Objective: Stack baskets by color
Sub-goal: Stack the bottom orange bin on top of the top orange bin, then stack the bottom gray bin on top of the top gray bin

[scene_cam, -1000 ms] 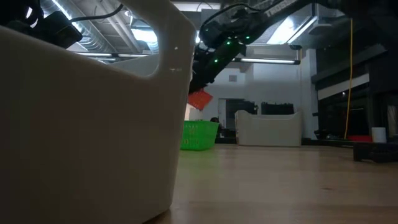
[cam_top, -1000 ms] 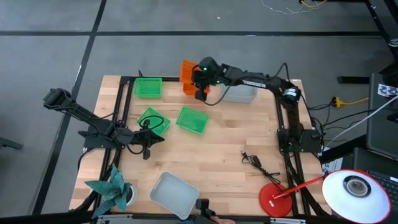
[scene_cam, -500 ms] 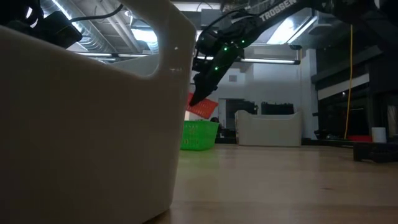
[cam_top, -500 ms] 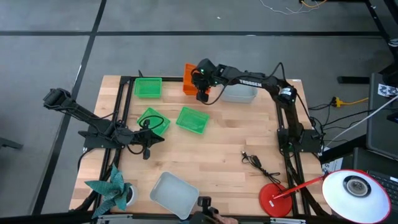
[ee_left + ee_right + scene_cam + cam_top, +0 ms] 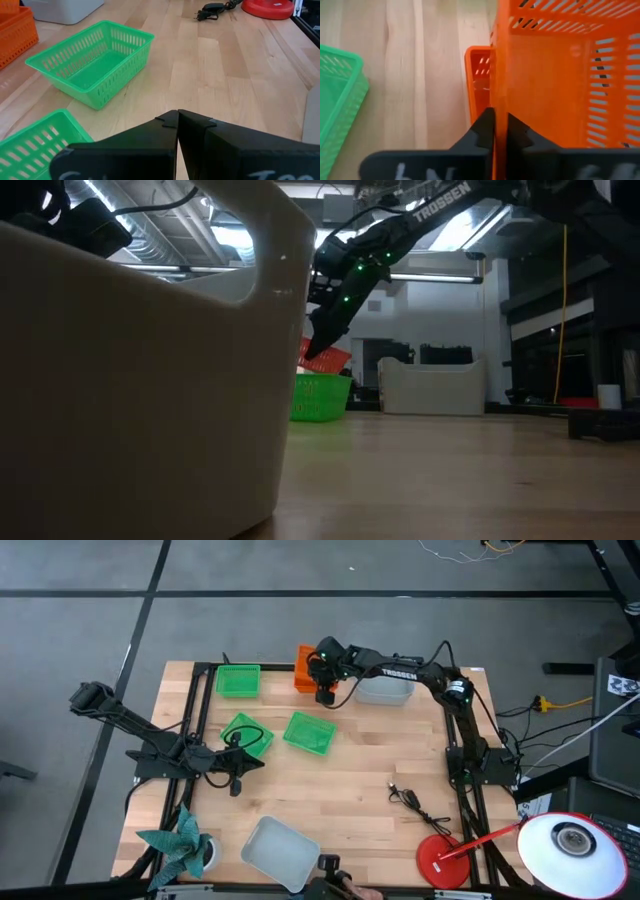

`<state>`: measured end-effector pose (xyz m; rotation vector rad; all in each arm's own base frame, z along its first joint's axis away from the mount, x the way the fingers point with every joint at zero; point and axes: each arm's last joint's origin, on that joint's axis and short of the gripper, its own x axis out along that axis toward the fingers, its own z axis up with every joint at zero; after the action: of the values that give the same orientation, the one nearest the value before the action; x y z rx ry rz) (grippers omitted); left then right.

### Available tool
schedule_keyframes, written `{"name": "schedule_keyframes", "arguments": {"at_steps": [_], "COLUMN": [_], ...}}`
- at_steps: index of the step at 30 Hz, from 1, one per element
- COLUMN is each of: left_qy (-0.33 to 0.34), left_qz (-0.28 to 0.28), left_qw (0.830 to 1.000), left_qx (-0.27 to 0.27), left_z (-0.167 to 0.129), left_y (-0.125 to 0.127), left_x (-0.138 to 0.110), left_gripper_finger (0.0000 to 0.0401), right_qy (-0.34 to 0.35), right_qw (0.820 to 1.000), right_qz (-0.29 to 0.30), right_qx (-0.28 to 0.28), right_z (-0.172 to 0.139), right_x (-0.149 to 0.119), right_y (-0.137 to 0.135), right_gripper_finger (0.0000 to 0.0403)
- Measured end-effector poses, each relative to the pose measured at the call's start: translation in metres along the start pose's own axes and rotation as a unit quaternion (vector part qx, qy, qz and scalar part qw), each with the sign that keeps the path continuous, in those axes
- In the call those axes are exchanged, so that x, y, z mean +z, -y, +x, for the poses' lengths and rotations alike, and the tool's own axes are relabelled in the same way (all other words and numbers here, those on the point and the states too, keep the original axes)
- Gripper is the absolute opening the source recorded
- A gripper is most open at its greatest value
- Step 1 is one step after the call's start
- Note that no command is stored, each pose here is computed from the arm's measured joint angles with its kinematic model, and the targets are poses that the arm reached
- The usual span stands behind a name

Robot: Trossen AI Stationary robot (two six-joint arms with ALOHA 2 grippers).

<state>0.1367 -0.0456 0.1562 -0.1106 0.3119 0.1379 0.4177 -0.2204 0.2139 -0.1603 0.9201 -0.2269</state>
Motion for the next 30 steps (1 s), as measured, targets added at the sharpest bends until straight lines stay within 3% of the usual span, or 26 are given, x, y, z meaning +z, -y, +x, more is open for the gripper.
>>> {"name": "schedule_keyframes", "arguments": {"at_steps": [17,22,30], "left_qy": [0.0,0.0,0.0], "left_qz": [-0.001,-0.001,0.0], "left_qw": [1.0,1.0,1.0], "left_qx": [0.0,0.0,0.0], "left_z": [0.0,0.0,0.0], "left_y": [0.0,0.0,0.0], "left_x": [0.0,0.0,0.0], "left_gripper_finger": [0.0,0.0,0.0], "right_qy": [-0.023,-0.029,-0.144], "right_qw": [0.999,0.999,0.987], "right_qz": [0.001,0.022,0.048], "right_qx": [-0.034,-0.011,0.057], "right_z": [-0.004,-0.019,-0.036], "right_x": [0.001,0.012,0.008], "right_y": [-0.003,-0.028,-0.089], "right_gripper_finger": [0.0078,0.0078,0.0078]}}
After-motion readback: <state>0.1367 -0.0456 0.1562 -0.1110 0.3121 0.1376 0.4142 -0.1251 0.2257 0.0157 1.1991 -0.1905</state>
